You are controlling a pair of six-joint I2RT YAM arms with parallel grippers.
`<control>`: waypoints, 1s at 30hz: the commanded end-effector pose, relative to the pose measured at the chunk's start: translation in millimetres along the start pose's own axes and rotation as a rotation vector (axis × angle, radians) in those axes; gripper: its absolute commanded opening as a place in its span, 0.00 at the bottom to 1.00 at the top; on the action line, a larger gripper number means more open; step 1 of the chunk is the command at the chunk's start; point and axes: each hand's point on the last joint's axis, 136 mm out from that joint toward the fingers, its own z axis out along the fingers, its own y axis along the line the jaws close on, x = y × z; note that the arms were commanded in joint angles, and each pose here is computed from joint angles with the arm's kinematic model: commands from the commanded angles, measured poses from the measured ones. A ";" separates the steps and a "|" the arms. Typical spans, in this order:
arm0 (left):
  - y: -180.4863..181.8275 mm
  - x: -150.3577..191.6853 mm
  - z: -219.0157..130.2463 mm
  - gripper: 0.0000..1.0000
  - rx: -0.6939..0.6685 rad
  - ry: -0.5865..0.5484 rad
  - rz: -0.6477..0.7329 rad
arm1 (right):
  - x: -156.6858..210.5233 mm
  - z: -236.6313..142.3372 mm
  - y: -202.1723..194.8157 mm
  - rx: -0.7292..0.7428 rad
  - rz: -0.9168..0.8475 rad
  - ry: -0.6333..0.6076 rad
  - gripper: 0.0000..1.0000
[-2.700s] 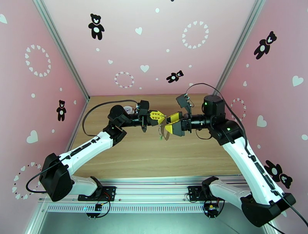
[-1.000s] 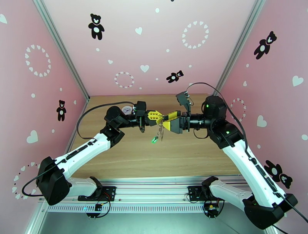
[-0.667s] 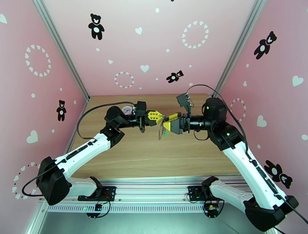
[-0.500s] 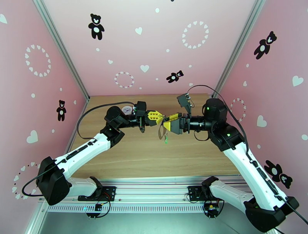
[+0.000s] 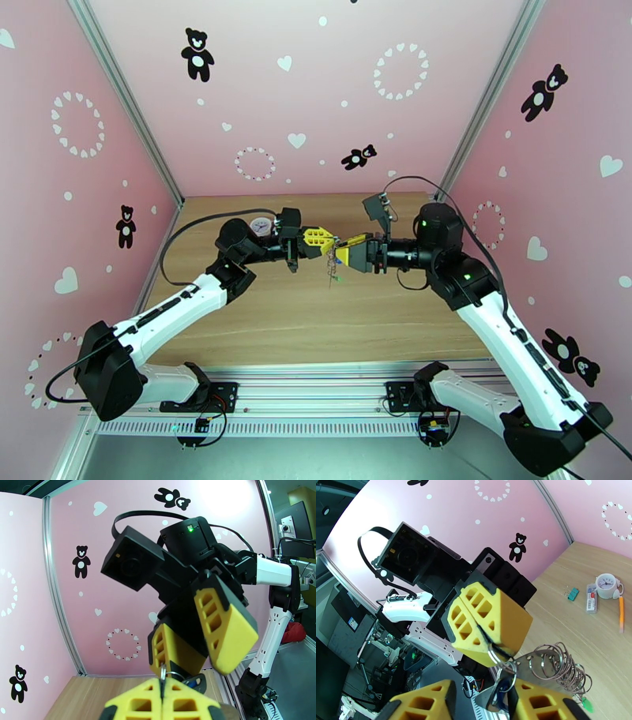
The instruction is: Remove the keys from the keyring
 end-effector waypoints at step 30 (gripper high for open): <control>15.1 6.0 -6.5 0.00 -0.180 0.038 0.066 | 10.5 -4.1 -33.9 0.242 -0.152 0.007 0.00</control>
